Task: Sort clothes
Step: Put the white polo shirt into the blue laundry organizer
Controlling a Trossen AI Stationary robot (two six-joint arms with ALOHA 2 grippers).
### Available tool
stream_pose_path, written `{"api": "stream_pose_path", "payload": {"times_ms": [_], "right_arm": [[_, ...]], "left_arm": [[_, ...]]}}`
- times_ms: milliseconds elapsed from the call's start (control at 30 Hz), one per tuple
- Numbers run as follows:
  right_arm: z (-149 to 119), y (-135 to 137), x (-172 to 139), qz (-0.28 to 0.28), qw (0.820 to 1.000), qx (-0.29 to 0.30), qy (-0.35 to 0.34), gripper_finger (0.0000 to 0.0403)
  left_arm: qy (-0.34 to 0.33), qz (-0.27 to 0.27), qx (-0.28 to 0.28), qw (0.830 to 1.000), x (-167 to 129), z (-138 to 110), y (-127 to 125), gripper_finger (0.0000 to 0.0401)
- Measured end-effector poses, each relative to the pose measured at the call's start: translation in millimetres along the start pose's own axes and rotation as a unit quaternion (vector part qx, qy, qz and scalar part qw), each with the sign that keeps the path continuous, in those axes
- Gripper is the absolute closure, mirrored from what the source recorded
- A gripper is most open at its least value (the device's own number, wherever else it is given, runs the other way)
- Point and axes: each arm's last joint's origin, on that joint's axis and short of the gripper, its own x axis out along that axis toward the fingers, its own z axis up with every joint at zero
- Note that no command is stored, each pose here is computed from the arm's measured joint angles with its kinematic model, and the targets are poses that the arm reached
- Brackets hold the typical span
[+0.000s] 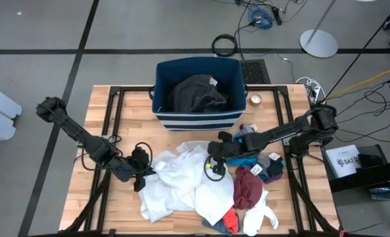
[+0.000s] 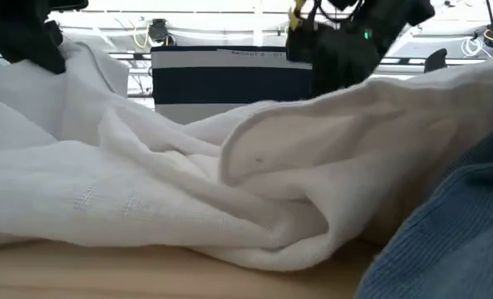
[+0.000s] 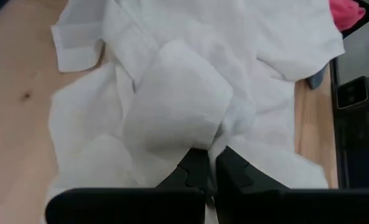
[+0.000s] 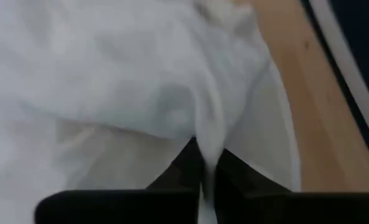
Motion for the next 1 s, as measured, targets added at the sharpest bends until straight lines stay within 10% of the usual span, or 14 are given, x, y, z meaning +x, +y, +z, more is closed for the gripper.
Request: {"api": "stream_pose_path", "payload": {"times_ms": [467,600,767,1000], "right_arm": [[-22.7,2.7,60.7,-0.015,0.992,-0.092,0.080,0.0163],[-27.3,3.1,67.7,-0.014,0.991,-0.092,0.095,0.0212],[-27.2,1.2,56.8,-0.017,0.989,-0.099,0.106,0.0371],[-19.9,-10.4,6.3,-0.069,0.989,-0.086,0.096,0.0399]], "left_arm": [[-0.026,-0.027,-0.014,0.999,1.2,4.6,-6.1,0.0394],[-0.034,-0.009,-0.009,0.999,4.6,2.9,-6.6,0.0394],[-0.040,0.010,-0.007,0.999,11.1,1.0,-7.6,0.0394],[-0.047,0.036,-0.009,0.998,25.9,-2.2,-10.2,0.0390]]}}
